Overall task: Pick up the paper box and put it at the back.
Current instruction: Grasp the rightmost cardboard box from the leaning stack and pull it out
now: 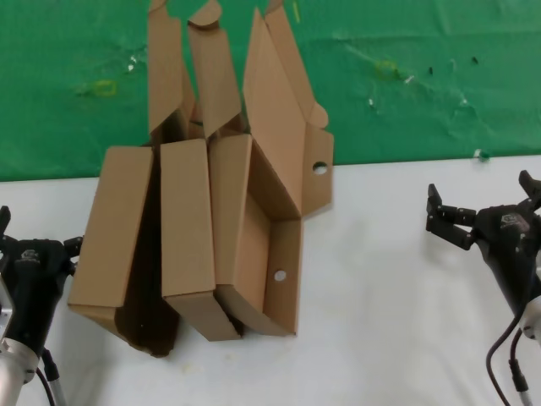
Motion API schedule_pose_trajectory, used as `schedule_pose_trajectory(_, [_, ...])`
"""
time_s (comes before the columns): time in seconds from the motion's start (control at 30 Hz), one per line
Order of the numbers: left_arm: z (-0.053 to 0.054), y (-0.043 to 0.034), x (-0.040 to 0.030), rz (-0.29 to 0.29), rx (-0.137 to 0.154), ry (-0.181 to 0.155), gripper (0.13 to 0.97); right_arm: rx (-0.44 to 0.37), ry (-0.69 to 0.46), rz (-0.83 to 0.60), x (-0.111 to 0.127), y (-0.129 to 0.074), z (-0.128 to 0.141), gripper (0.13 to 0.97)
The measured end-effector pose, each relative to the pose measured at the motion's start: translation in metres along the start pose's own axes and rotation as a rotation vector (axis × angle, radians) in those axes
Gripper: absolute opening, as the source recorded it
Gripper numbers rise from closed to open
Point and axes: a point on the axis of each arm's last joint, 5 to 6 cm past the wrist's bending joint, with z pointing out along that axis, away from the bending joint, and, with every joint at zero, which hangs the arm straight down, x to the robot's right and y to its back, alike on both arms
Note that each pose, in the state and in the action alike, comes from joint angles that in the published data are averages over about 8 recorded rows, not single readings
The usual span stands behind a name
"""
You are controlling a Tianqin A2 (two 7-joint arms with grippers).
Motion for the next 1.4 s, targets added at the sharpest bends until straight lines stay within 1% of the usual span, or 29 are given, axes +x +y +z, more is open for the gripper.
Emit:
schedule_pose_trajectory(0.43, [0.000, 0.0000, 0.0000, 0.000, 0.000, 0.000, 0.965, 0.004, -0.002, -0.006, 0.000, -0.002, -0.001, 0.966])
schedule_pose_trajectory(0.53, [0.000, 0.0000, 0.0000, 0.000, 0.000, 0.000, 0.965, 0.020, -0.011, -0.024, 0.000, -0.007, -0.004, 0.966])
schedule_pose_trajectory(0.67, [0.000, 0.0000, 0.0000, 0.000, 0.000, 0.000, 0.965, 0.070, -0.054, -0.069, -0.003, -0.022, -0.015, 0.966])
schedule_pose_trajectory(0.8, [0.000, 0.0000, 0.0000, 0.000, 0.000, 0.000, 0.947, 0.138, -0.137, -0.133, -0.009, -0.038, -0.033, 0.966])
schedule_pose_trajectory(0.9, [0.000, 0.0000, 0.0000, 0.000, 0.000, 0.000, 0.929, 0.195, -0.218, -0.203, -0.014, -0.047, -0.049, 0.966])
schedule_pose_trajectory(1.0, [0.000, 0.0000, 0.0000, 0.000, 0.000, 0.000, 0.917, 0.246, -0.301, -0.288, -0.015, -0.050, -0.065, 0.966])
schedule_pose_trajectory(1.1, [0.000, 0.0000, 0.0000, 0.000, 0.000, 0.000, 0.872, 0.281, -0.383, -0.385, -0.010, -0.048, -0.076, 0.966])
schedule_pose_trajectory(1.27, [0.000, 0.0000, 0.0000, 0.000, 0.000, 0.000, 0.796, 0.282, -0.510, -0.544, 0.006, -0.041, -0.086, 0.966])
schedule_pose_trajectory(1.3, [0.000, 0.0000, 0.0000, 0.000, 0.000, 0.000, 0.796, 0.276, -0.535, -0.573, 0.010, -0.039, -0.086, 0.966])
schedule_pose_trajectory(1.4, [0.000, 0.0000, 0.0000, 0.000, 0.000, 0.000, 0.724, 0.252, -0.612, -0.648, 0.019, -0.035, -0.085, 0.966])
